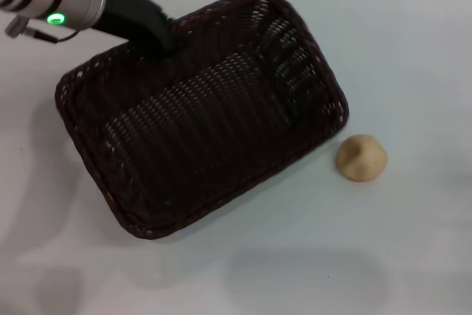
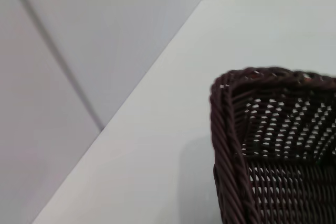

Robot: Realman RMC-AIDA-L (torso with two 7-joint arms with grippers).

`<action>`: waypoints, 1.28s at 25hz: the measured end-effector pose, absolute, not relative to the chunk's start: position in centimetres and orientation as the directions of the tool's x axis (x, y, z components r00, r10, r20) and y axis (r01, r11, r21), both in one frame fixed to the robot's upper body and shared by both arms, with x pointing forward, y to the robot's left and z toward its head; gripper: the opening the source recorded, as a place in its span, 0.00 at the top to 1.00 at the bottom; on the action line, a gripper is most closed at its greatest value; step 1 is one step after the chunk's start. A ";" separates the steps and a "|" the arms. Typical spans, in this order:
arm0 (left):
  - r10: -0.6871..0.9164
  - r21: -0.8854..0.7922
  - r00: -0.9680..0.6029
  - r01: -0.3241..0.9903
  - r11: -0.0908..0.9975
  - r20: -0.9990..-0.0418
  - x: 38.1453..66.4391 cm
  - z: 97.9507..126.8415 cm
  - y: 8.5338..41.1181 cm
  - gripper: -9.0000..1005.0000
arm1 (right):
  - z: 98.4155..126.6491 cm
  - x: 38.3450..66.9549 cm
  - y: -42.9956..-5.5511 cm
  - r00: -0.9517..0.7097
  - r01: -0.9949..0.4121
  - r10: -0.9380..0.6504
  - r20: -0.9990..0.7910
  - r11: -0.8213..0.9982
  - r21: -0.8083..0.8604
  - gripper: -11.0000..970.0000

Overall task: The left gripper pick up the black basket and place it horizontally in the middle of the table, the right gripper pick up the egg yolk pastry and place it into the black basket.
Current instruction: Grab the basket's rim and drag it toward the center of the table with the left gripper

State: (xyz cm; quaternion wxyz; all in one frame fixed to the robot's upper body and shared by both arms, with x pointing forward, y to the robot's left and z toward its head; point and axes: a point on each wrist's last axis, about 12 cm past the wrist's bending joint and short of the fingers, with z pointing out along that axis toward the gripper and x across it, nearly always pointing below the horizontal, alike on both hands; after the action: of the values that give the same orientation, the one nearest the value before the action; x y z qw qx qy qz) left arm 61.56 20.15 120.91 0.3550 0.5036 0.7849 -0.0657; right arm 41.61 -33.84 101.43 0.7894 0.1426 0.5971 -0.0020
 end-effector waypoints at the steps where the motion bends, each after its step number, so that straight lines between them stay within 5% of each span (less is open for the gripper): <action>1: 0.744 0.248 -0.230 0.847 0.471 -0.627 61.8 121.1 20.1 0.72 | 101.5 41.6 -33.8 0.289 0.173 0.167 -0.943 0.959 0.223 0.18; 8: 0.763 0.190 -0.138 0.927 0.325 -0.632 62.0 121.6 18.7 0.79 | 101.6 41.3 -33.9 0.303 0.175 0.164 -0.939 0.959 0.223 0.18; 26: 0.812 0.096 0.034 0.995 0.027 -0.583 61.8 120.3 16.3 0.80 | 101.6 41.4 -33.5 0.305 0.155 0.174 -0.936 0.961 0.229 0.19; 32: 0.800 0.139 0.029 0.988 0.068 -0.599 62.6 119.8 15.6 0.79 | 101.6 41.4 -33.4 0.303 0.154 0.175 -0.937 0.961 0.229 0.19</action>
State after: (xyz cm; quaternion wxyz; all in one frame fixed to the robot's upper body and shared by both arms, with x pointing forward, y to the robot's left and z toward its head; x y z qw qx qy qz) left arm 62.57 15.61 119.84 0.2778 0.6613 0.6760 -0.1690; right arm 41.37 -33.44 101.59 0.7949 0.1391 0.5905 0.0065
